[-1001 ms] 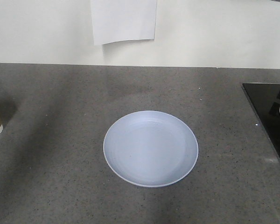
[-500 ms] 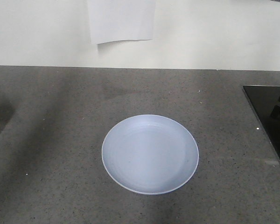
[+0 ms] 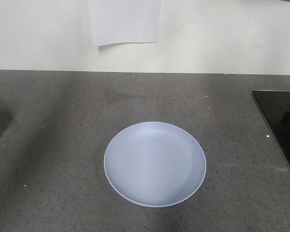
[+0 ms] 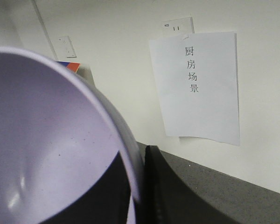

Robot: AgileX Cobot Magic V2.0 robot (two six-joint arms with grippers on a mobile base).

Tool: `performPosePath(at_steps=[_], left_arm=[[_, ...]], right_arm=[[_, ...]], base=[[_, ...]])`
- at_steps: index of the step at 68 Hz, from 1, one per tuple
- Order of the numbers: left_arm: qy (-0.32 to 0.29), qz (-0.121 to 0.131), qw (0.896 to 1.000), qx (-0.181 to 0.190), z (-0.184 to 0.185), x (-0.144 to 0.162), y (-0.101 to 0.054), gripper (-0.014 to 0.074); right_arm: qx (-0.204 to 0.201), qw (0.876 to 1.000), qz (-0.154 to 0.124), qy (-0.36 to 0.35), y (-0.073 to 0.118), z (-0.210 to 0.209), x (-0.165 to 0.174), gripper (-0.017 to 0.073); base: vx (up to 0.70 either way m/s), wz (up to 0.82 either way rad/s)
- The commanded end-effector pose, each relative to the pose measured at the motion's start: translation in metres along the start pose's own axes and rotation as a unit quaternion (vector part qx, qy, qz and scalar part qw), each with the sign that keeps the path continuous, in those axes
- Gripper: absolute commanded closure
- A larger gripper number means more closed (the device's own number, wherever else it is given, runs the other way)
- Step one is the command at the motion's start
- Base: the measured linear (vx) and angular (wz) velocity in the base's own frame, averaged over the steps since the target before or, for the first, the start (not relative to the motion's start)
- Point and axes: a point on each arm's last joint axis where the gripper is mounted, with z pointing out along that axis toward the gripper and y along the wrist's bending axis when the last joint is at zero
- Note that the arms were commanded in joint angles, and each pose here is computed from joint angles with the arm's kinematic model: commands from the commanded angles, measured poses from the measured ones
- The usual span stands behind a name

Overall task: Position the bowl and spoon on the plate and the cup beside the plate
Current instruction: 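Drive closer so the plate sits centred before the robot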

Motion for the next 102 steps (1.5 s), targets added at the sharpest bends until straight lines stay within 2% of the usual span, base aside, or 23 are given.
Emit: performPosePath(at_steps=[1,102], left_arm=[[-0.045,0.0,0.999,0.004,-0.0068,-0.0116,0.0022,0.0599],[-0.045,0.0,0.999,0.004,-0.0068,-0.0116,0.0022,0.0599]], right_arm=[[-0.007,0.999,-0.011,-0.047,0.0137,-0.0084,-0.0138,0.0564],[-0.007,0.999,-0.011,-0.047,0.0137,-0.0084,-0.0138,0.0564]], base=[[0.02,0.0],[0.0,0.0]])
